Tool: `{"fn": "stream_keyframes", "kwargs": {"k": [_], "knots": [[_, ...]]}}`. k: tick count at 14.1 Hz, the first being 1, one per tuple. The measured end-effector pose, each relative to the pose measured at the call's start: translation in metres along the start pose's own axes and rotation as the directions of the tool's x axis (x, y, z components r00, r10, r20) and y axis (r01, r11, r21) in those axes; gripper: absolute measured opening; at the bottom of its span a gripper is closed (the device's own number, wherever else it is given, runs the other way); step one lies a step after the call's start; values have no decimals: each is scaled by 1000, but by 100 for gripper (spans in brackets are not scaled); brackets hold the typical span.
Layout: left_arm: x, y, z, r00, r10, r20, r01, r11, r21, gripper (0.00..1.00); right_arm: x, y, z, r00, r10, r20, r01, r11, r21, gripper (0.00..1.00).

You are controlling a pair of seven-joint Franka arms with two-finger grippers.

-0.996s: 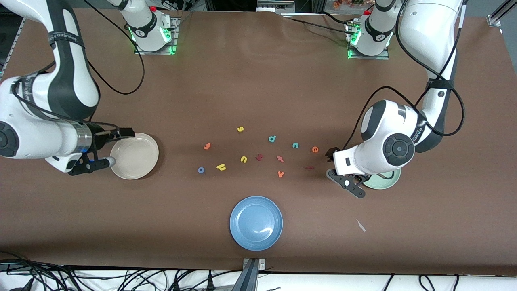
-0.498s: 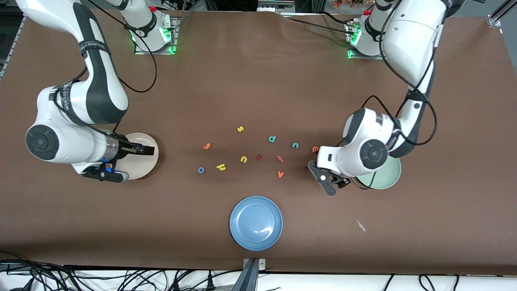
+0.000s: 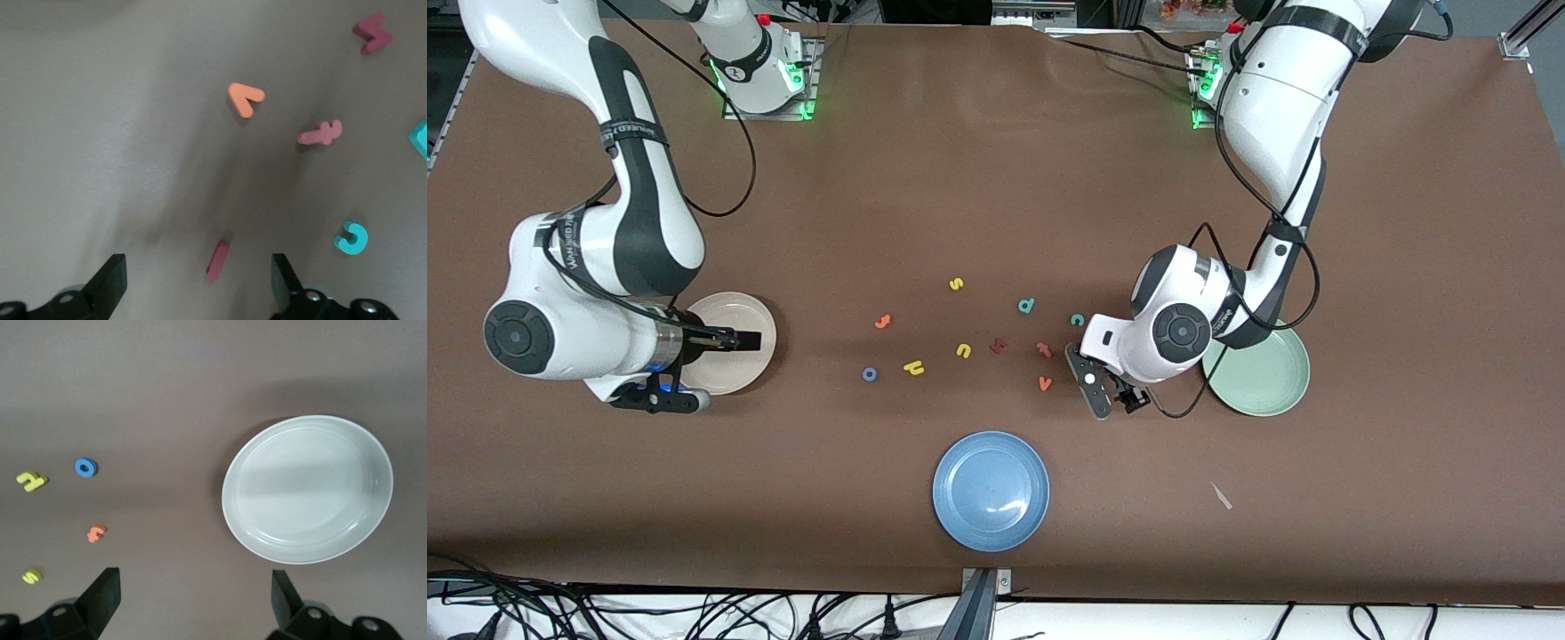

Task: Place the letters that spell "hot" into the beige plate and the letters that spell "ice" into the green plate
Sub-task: 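Grasp the pink letter with the left gripper while the right gripper lowers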

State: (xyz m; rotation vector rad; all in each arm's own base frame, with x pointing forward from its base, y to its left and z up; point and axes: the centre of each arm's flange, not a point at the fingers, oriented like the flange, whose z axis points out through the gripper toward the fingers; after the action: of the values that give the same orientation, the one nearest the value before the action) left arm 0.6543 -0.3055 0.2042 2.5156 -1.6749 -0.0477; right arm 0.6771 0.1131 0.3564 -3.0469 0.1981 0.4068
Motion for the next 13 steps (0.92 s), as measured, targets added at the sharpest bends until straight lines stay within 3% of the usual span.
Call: {"fn": "stream_keyframes", "kwargs": {"k": [3,6,10,13], "knots": [[6,9,4,987,161,11,-161,987,-1,100,0,-34,-1,980,185,-71,-183,983,28,100],[12,15,5,987,157,13,-157,988,0,100,-3,-78,16,942,310,-130,-303,950,71,100],[21,27,8,988,137,75,-141,989,49,97,-1,-99,55,894,407,-189,-386,912,137,100],[18,30,14,986,141,93,-145,988,43,64,-10,-117,89,878,421,-226,-390,905,172,100]]}}
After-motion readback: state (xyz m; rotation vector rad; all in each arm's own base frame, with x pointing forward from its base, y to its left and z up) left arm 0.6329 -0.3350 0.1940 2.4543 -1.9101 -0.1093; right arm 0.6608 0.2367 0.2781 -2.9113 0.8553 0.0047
